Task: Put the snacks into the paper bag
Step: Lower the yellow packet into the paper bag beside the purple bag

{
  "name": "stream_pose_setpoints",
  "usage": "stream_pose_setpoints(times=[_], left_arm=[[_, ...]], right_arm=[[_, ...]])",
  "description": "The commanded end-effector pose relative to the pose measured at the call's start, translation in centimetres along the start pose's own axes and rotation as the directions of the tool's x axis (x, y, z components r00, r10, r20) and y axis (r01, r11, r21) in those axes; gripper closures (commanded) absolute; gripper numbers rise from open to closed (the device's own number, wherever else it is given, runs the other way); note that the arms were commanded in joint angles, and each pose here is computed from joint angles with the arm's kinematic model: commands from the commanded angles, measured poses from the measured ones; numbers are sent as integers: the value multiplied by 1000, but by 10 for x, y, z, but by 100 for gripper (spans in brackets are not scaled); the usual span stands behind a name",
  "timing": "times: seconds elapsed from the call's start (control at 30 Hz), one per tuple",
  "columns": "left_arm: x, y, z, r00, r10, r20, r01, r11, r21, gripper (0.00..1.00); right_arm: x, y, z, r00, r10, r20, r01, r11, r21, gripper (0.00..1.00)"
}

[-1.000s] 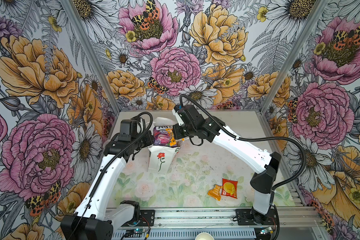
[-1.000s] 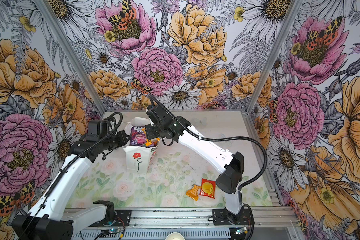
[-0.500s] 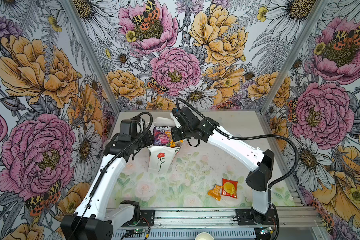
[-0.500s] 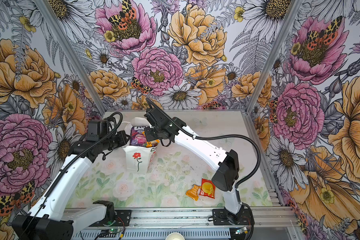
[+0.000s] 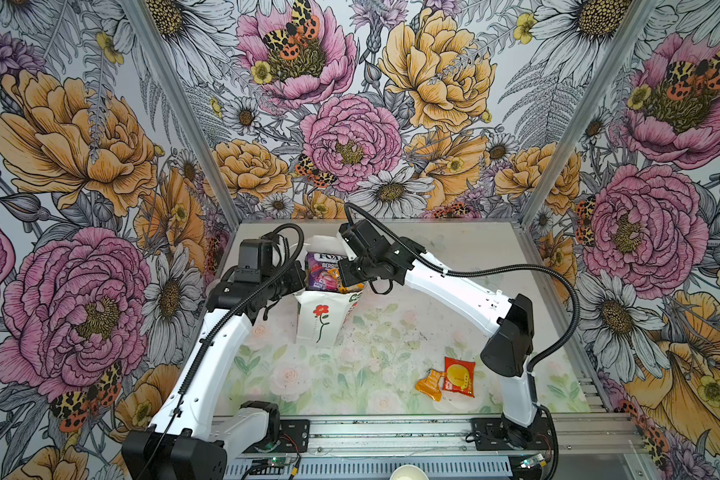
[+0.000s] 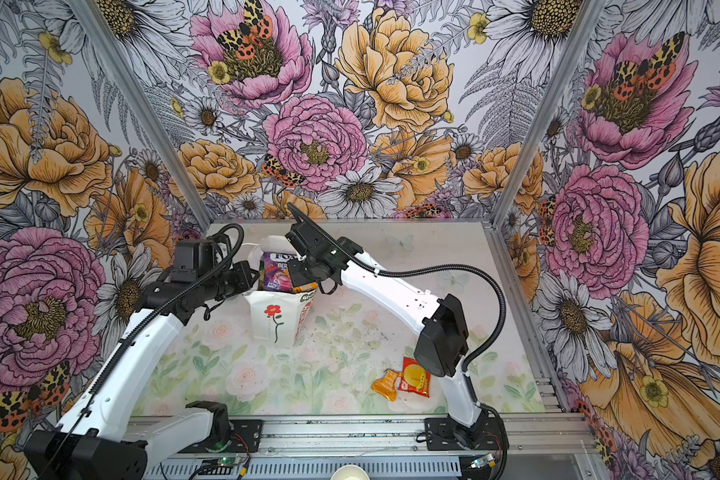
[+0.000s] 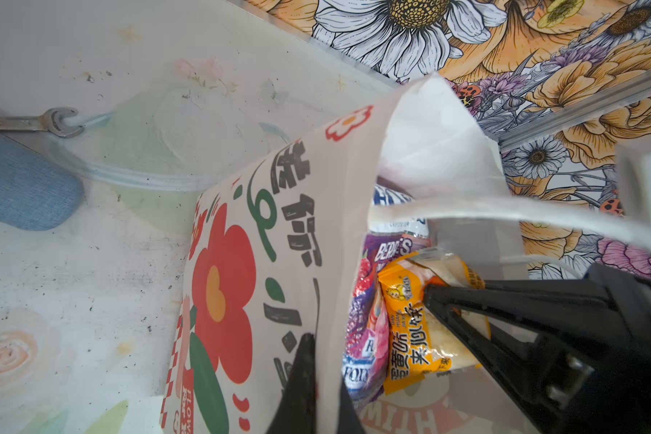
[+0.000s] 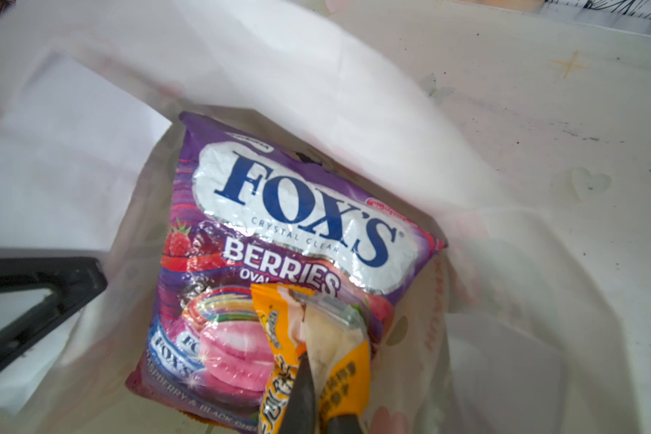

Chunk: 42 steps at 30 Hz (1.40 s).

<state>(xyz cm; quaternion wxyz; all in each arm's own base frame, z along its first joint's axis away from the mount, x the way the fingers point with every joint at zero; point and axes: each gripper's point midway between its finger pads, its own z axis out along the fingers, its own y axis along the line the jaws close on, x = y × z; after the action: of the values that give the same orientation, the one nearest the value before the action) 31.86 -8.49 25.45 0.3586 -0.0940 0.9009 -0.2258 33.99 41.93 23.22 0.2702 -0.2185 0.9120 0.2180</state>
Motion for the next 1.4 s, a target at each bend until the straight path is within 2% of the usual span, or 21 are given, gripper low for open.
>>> stream_pose_setpoints(times=[0.0,0.2,0.3,0.37,0.47,0.6,0.7,0.77,0.87,0.93,1.13,1.37], left_arm=[[-21,-17,-7,996,24,85,-30,997,70,94],[-22,-16,-7,996,23,85,-29,997,70,94],[-22,-16,-7,996,22,84,-27,997,70,94],[-22,-16,-7,996,21,85,-27,997,70,94],[-22,-15,-8,996,20,86,-26,997,69,94],[-23,-14,-8,996,18,89,-24,997,67,94],[-24,-14,-9,996,19,92,-25,997,67,94],[-25,-13,-10,995,20,99,-26,998,60,94],[-26,-12,-11,995,16,103,-22,998,57,94],[-25,-12,-10,995,15,98,-21,998,60,94],[-25,-11,-10,995,18,99,-23,998,54,94],[-25,-11,-10,995,18,101,-23,998,56,94]], right_arm=[[5,7,11,1000,-9,-26,8,1000,-19,100],[-7,10,-5,1000,-12,18,13,1000,-24,88],[-15,11,-21,999,-16,49,17,1000,-23,73],[-22,12,-39,997,-18,77,20,1000,-23,63],[-33,11,-76,989,-33,142,34,999,-8,54],[-37,-8,-114,976,-36,213,22,997,70,49],[-32,-31,-126,972,-4,233,-28,990,137,48],[-21,-43,-119,977,21,214,-59,983,173,49],[-2,-40,-97,990,38,135,-57,988,143,58],[7,-40,-85,994,53,101,-66,988,139,60],[26,-50,-52,997,75,30,-79,980,184,58],[30,-37,-29,996,89,-5,-88,989,116,57]])
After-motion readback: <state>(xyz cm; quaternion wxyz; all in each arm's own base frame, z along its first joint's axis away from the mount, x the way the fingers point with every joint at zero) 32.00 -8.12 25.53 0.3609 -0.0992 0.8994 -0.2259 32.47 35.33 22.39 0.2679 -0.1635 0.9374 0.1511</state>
